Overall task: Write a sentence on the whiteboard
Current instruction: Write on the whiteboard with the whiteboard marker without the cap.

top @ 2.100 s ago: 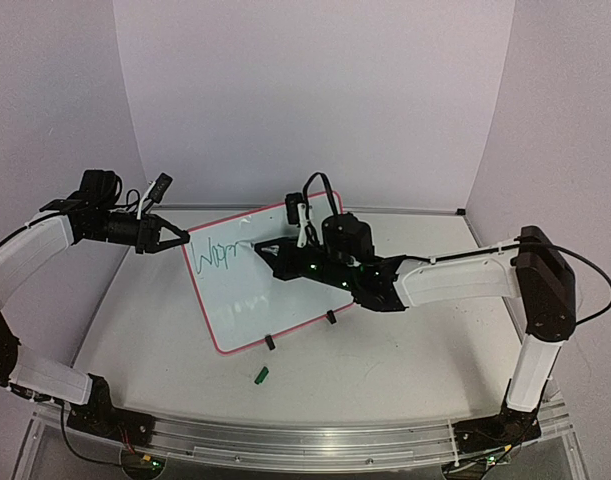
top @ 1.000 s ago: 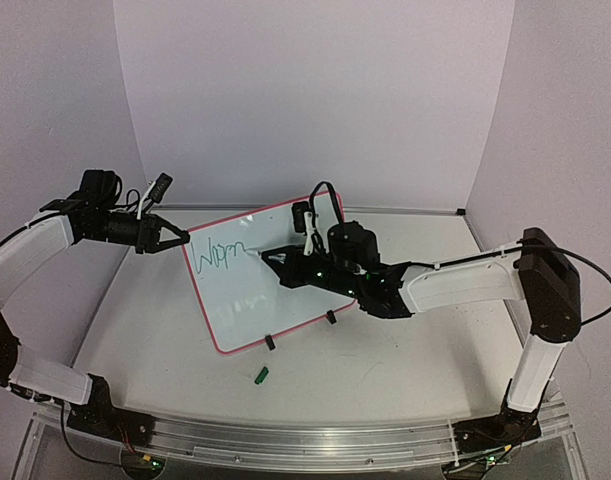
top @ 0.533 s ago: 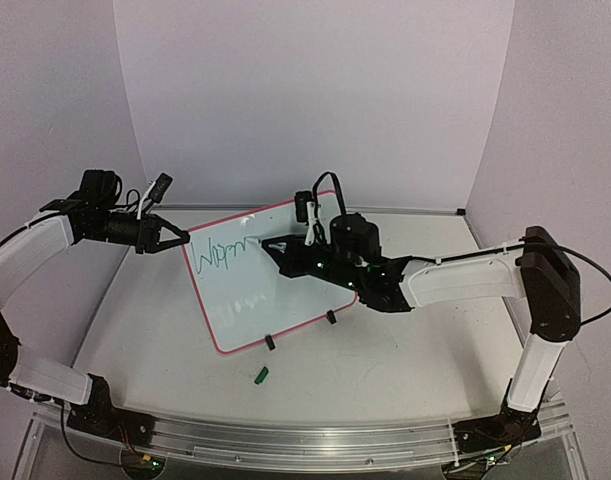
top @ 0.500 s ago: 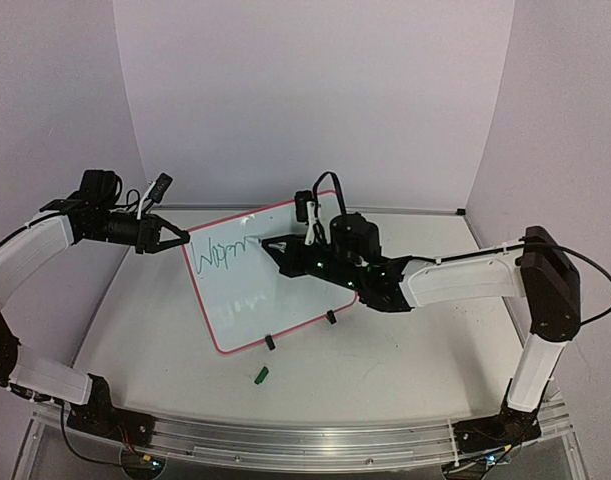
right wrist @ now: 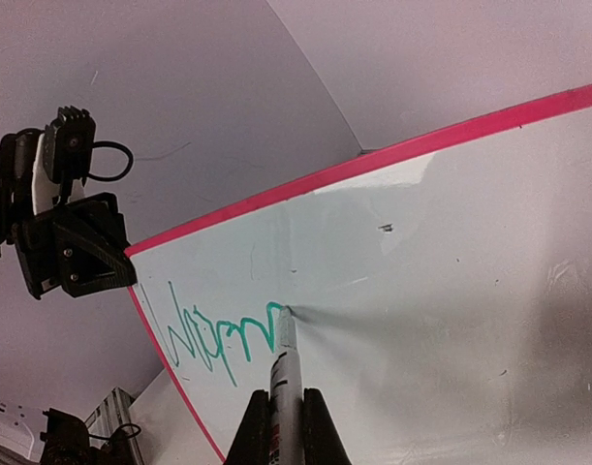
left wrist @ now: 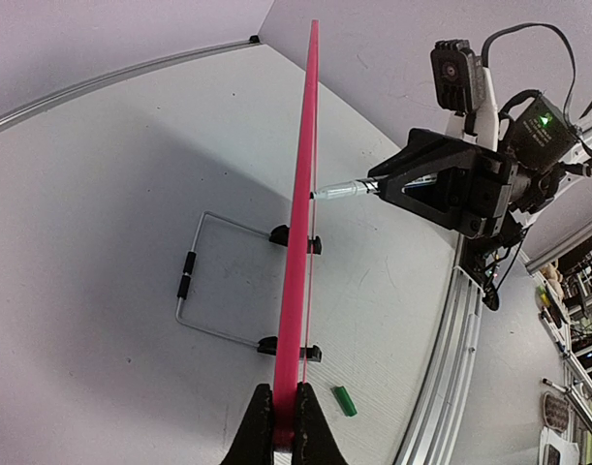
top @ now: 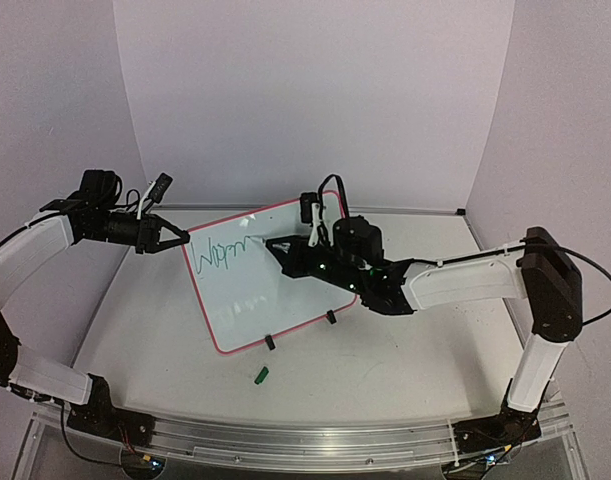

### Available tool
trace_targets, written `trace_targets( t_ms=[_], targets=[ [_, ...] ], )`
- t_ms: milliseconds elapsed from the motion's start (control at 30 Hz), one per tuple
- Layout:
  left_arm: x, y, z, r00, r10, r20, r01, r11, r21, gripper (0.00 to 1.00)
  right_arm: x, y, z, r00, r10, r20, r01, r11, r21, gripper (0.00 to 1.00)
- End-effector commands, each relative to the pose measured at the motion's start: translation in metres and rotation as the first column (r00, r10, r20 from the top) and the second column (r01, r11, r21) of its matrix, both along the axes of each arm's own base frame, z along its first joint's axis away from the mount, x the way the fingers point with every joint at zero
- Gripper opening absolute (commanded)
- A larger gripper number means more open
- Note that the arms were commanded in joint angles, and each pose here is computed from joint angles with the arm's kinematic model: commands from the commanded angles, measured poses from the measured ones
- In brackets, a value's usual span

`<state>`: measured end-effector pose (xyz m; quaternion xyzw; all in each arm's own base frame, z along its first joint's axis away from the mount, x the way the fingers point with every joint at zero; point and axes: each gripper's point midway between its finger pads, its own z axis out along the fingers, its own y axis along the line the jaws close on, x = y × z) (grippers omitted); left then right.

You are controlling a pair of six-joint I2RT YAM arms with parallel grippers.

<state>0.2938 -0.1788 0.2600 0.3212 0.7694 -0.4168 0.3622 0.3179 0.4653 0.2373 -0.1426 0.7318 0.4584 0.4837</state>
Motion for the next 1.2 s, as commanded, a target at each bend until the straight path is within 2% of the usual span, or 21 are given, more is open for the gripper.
trace_targets(
  t_ms=[0,467,1000,1167],
  targets=[
    [-0.004,-0.001,0.007,1.000,-0.009,0.016,0.009,1.000,-0.012,0.00,0.008,-0.016,0.011,0.998,-0.067,0.013,0.066,0.998,0.023,0.00],
    [-0.003,-0.001,0.007,1.000,-0.009,0.016,0.009,1.000,-0.010,0.00,-0.001,-0.021,-0.024,0.998,-0.041,-0.056,0.040,0.999,-0.020,0.00],
    [-0.003,0.000,0.006,1.000,-0.003,0.015,0.003,1.000,-0.007,0.00,-0.012,-0.026,0.011,1.000,0.000,0.013,0.000,1.000,0.004,0.00],
    [-0.003,0.000,0.006,1.000,-0.004,0.015,0.005,1.000,-0.007,0.00,-0.030,-0.024,0.030,0.993,0.096,0.062,-0.094,0.995,-0.031,0.00]
  ],
)
